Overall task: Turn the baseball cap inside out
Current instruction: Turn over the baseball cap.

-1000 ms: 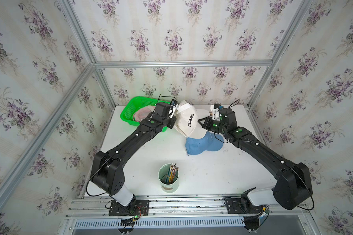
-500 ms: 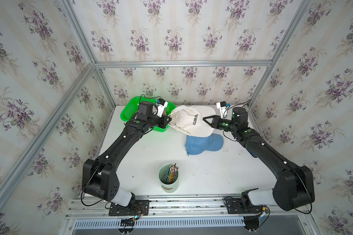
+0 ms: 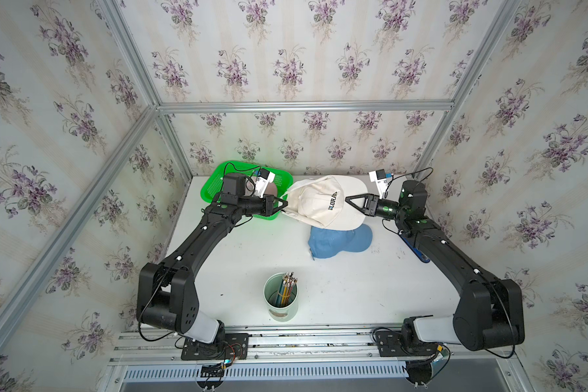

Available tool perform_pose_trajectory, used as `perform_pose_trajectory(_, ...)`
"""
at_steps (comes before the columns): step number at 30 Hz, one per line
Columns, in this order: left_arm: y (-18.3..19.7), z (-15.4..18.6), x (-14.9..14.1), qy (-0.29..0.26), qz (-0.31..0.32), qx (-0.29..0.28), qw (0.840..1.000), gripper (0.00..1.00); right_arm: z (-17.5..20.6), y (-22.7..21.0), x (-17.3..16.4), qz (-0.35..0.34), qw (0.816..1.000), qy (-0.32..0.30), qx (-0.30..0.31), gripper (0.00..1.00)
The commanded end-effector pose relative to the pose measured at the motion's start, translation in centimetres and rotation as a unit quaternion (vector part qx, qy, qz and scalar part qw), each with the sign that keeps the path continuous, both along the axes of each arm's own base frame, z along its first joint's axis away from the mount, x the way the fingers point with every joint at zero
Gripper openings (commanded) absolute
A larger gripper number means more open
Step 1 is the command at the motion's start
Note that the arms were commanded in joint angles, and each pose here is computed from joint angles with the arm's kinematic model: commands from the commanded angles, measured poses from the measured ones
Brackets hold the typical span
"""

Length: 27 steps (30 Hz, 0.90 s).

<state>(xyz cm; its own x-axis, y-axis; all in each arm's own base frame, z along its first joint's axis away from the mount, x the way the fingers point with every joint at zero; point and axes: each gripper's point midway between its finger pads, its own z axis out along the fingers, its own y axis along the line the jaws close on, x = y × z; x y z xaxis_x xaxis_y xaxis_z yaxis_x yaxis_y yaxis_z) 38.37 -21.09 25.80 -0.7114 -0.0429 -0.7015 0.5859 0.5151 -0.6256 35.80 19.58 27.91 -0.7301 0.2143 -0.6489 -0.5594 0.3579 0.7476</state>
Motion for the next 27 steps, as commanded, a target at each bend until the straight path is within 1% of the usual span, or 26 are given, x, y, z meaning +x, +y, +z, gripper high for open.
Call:
perform_pose_trajectory(1, -1.4, 2.5, -0.4, -0.024, -0.032, -0.051, 0.998, 0.00, -0.2, 0.2, 0.4, 0.016, 1.000, -0.002, 0.015, 0.00)
perform_pose_trajectory(3, -2.5, 3.5, -1.2, -0.038, -0.047, -0.048, 0.997, 0.00, -1.8, 0.0, 1.6, -0.002, 1.000, 0.013, -0.004, 0.00)
perform_pose_trajectory(5, -3.2, 4.7, -1.9, -0.052, -0.053, -0.046, 0.996, 0.00, -4.0, -0.6, 2.9, -0.030, 0.998, 0.034, -0.042, 0.07)
perform_pose_trajectory(6, -3.2, 5.3, -2.0, -0.056, -0.051, -0.050, 0.996, 0.00, -4.9, -0.9, 3.4, -0.042, 0.997, 0.041, -0.058, 0.09)
perform_pose_trajectory(8, -3.4, 6.5, -2.4, -0.068, -0.054, -0.060, 0.994, 0.00, -6.4, -1.5, 4.3, -0.066, 0.992, 0.058, -0.087, 0.21)
perform_pose_trajectory(9, -3.4, 7.0, -2.6, -0.072, -0.056, -0.062, 0.994, 0.00, -6.8, -1.8, 4.7, -0.076, 0.991, 0.060, -0.096, 0.23)
perform_pose_trajectory(10, -3.6, 7.3, -2.8, -0.076, -0.058, -0.065, 0.993, 0.00, -7.2, -1.9, 4.9, -0.082, 0.989, 0.063, -0.101, 0.28)
perform_pose_trajectory(11, -3.6, 7.5, -2.8, -0.077, -0.056, -0.066, 0.993, 0.00, -7.5, -2.1, 5.2, -0.089, 0.988, 0.065, -0.108, 0.37)
perform_pose_trajectory(13, -3.7, 7.9, -2.8, -0.080, -0.053, -0.069, 0.993, 0.00, -8.4, -2.5, 5.5, -0.099, 0.984, 0.071, -0.132, 0.44)
perform_pose_trajectory(16, -3.6, 7.9, -2.1, -0.079, -0.043, -0.066, 0.994, 0.00, -10.1, -3.4, 5.8, -0.120, 0.972, 0.082, -0.183, 0.49)
perform_pose_trajectory(22, -3.6, 7.9, -0.5, -0.072, -0.025, -0.069, 0.995, 0.00, -11.2, -5.1, 4.6, -0.149, 0.955, 0.084, -0.241, 0.58)
perform_pose_trajectory(23, -3.4, 7.8, 0.0, -0.072, -0.017, -0.061, 0.995, 0.00, -11.2, -5.4, 4.5, -0.153, 0.953, 0.084, -0.249, 0.60)
perform_pose_trajectory(24, -3.2, 7.7, 0.3, -0.073, -0.006, -0.050, 0.996, 0.00, -11.1, -5.6, 4.3, -0.155, 0.951, 0.082, -0.254, 0.66)
perform_pose_trajectory(27, -2.8, 7.2, 1.1, -0.067, 0.008, -0.019, 0.998, 0.00, -9.7, -6.2, 4.0, -0.175, 0.948, 0.066, -0.258, 0.65)
